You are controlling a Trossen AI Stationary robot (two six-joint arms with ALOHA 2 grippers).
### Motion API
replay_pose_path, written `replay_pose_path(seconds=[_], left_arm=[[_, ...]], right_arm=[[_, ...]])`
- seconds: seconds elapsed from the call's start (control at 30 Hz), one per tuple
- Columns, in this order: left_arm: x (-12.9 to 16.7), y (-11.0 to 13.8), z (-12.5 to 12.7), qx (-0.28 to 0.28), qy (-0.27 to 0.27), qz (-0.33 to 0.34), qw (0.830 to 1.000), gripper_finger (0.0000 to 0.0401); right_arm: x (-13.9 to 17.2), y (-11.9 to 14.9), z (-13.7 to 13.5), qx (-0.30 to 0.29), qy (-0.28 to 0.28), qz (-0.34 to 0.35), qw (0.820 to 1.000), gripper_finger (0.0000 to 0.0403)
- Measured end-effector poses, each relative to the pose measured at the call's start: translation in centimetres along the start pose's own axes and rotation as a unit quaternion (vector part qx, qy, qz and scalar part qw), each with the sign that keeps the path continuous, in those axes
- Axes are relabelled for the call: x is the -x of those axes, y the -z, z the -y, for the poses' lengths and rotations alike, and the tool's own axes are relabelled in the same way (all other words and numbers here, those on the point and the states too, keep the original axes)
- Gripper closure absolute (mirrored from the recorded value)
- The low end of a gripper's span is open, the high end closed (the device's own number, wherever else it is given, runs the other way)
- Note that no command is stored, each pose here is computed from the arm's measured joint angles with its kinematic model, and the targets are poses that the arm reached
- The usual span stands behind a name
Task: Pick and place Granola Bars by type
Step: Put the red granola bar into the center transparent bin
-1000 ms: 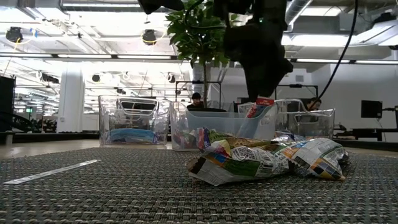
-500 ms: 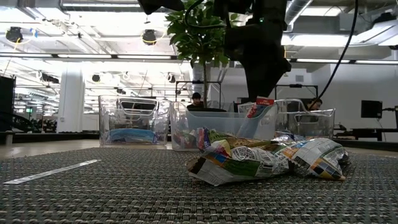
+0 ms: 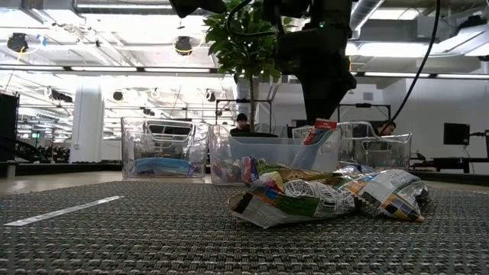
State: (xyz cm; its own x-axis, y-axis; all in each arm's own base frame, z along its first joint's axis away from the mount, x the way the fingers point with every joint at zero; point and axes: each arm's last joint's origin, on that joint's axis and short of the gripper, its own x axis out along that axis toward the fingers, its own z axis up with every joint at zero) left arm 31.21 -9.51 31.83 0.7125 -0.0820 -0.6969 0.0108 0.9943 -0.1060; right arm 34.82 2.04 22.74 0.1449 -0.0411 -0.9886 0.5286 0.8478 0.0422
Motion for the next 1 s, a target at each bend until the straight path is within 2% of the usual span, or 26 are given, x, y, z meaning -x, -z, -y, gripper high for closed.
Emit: replay_pose_path(seconds=[0.17,0.47,1.0], left_arm=[[0.0,0.0,0.0,0.0,0.0,0.0,1.0,0.0177],[0.0,0.0,0.0,0.0,0.0,0.0,1.0,0.0177],[0.0,0.02,-0.03,-0.001,-0.005,0.0,1.0,0.0177]], right_arm=[[-0.02,-0.11,0.17,-0.003,0.001,0.0,1.0,0.0246],[-0.04,-0.27,0.39,0.001,0.001,0.0,1.0,0.0282],[-0.87,0.14,0.6,0.004,0.006,-0.008,1.0,0.0284]])
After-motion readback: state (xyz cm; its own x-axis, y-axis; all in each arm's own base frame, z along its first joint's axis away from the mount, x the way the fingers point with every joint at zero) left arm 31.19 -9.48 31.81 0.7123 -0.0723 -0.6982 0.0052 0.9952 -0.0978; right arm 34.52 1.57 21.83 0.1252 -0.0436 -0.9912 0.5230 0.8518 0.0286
